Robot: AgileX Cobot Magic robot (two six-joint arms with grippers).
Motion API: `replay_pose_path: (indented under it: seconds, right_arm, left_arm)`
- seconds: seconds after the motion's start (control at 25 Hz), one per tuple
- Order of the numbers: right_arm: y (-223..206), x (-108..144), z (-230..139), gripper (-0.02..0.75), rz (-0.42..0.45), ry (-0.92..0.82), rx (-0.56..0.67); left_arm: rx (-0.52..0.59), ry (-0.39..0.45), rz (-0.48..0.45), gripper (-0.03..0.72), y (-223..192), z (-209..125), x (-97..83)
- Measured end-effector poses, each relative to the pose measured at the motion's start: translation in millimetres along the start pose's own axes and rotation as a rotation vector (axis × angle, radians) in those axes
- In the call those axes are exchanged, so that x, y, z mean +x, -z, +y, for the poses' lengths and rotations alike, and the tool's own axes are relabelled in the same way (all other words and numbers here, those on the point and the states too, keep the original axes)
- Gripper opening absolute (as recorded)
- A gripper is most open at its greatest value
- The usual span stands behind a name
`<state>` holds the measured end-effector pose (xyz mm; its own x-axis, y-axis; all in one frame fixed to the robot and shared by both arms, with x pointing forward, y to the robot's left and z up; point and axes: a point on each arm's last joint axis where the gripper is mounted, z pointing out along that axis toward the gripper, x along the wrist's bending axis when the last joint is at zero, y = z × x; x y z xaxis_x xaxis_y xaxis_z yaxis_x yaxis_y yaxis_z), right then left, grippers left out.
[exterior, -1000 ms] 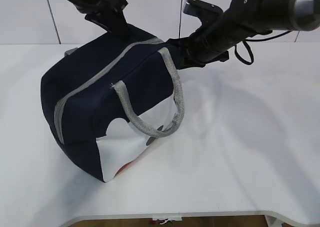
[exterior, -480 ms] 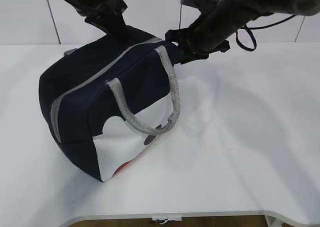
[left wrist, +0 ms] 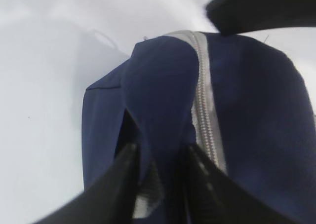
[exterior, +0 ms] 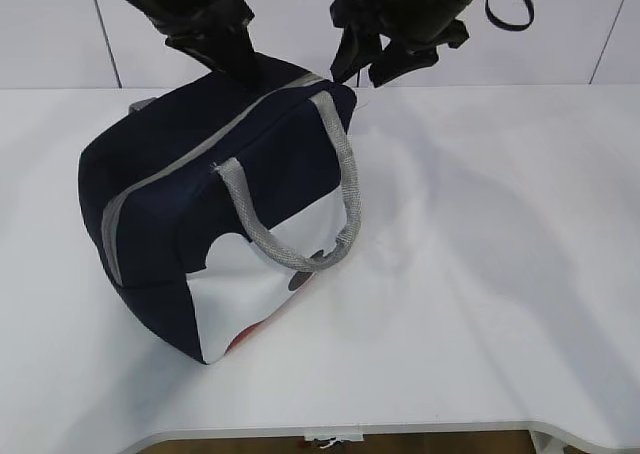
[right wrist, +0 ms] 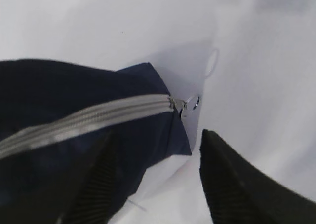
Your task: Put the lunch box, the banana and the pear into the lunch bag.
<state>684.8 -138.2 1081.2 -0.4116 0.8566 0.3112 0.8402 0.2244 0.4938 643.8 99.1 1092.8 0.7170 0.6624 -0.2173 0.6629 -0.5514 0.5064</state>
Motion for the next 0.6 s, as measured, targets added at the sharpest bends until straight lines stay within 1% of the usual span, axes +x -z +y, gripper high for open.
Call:
replay_pose_path:
  seconds: [0.04, 0.08, 0.16, 0.24, 0.36, 0.48, 0.6]
  right_arm:
    - [6, 2, 1, 0.442, -0.007, 0.016, 0.015]
    - [11, 2, 2, 0.444, -0.019, 0.029, 0.028]
    - [18, 2, 2, 0.445, -0.047, 0.048, 0.029]
    - [27, 2, 3, 0.446, -0.087, 0.068, 0.024]
    - [44, 3, 2, 0.446, -0.145, 0.094, 0.009]
    - [65, 9, -1, 0.446, -0.166, 0.104, -0.015]
    - [87, 15, -11, 0.446, -0.181, 0.106, -0.025]
  left_arm:
    - [0.0, 0.005, 0.0, 0.285, 0, 0, 0.0]
    - [0.001, 0.007, 0.002, 0.309, 0, 0, 0.1]
    - [0.0, 0.015, 0.006, 0.33, 1, 0, 0.1]
    - [-0.004, 0.024, 0.021, 0.339, 6, 0, -0.7]
    - [-0.015, 0.042, 0.075, 0.335, 22, 0, -3.2]
    - [-0.029, 0.063, 0.14, 0.333, 43, -3, -7.3]
    - [-0.032, 0.07, 0.196, 0.333, 67, -13, -15.1]
